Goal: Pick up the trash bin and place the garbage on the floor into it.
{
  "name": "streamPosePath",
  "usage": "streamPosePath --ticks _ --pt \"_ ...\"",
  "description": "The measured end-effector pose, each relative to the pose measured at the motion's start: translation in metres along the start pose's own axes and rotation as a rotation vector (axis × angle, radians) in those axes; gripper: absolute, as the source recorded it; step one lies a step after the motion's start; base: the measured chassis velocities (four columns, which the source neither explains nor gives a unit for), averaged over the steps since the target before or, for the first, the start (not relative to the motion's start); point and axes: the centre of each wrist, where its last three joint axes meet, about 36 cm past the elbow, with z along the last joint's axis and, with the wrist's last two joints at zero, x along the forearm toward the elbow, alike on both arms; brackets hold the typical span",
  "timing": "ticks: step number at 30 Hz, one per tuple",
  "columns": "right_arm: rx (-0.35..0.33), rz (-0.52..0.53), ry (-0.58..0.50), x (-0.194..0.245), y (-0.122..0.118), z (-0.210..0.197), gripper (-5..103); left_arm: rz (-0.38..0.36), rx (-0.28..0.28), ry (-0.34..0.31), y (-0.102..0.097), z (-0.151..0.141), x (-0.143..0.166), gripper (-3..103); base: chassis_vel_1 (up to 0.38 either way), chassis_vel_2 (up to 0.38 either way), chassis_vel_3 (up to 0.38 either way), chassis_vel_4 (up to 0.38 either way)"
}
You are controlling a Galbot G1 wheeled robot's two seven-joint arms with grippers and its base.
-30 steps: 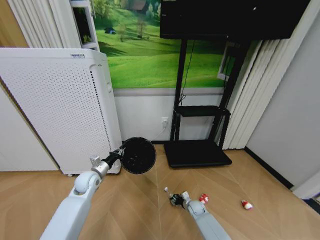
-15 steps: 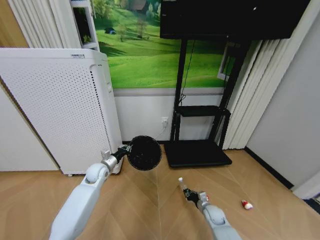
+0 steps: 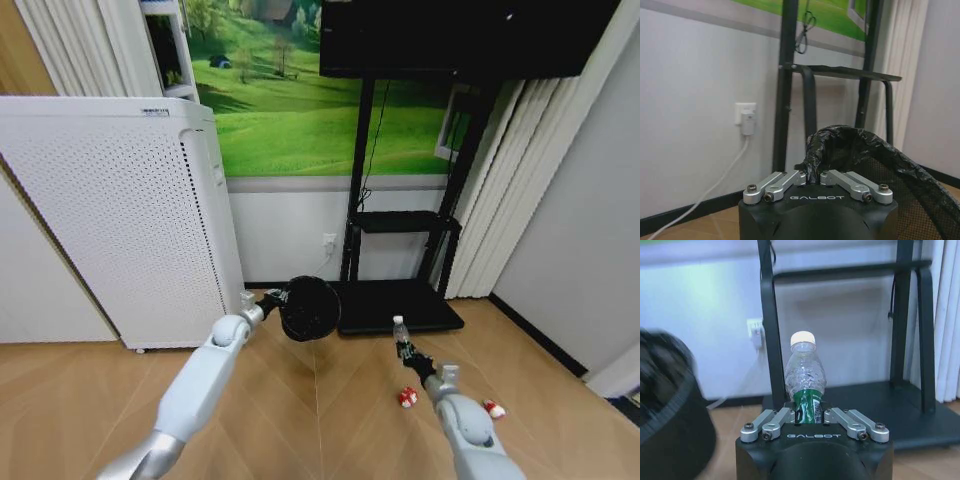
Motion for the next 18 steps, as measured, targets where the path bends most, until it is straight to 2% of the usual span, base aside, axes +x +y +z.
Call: streamPosePath --ticks 1,2,4,5,8,9,11,18 --pt "-0.023 -0.011 -0.032 0.004 0.006 -0.015 20 0.018 0.005 0.006 -0.015 0.003 -0.012 7 0.0 0.0 0.0 0.0" --pt "-0.023 -0.011 -0.032 0.004 0.006 -0.015 20 0.018 0.005 0.006 -0.015 0.003 -0.012 7 0.0 0.0 0.0 0.0" --pt "-0.043 -0.039 -0.065 0.011 0.017 -0.03 20 0.038 0.009 0.021 -0.031 0.009 -0.025 7 0.0 0.0 0.0 0.0" --pt "-0.043 -0.039 -0.065 0.011 0.017 -0.03 20 0.038 0.009 0.021 -0.031 0.009 -0.025 7 0.0 0.0 0.0 0.0" --pt "-0.046 -0.092 -0.109 0.024 0.037 -0.05 20 0.067 0.012 0.042 -0.052 0.016 -0.04 7 0.0 0.0 0.0 0.0" --pt "-0.046 -0.092 -0.109 0.024 0.037 -0.05 20 0.067 0.012 0.042 -0.052 0.016 -0.04 7 0.0 0.0 0.0 0.0" --pt "-0.05 -0.135 -0.122 0.031 0.052 -0.06 20 0.08 0.012 0.051 -0.062 0.02 -0.05 7 0.0 0.0 0.0 0.0" --pt "-0.061 -0.217 -0.076 0.026 0.083 -0.056 20 0.072 0.039 0.038 -0.09 0.019 -0.069 7 0.0 0.0 0.0 0.0"
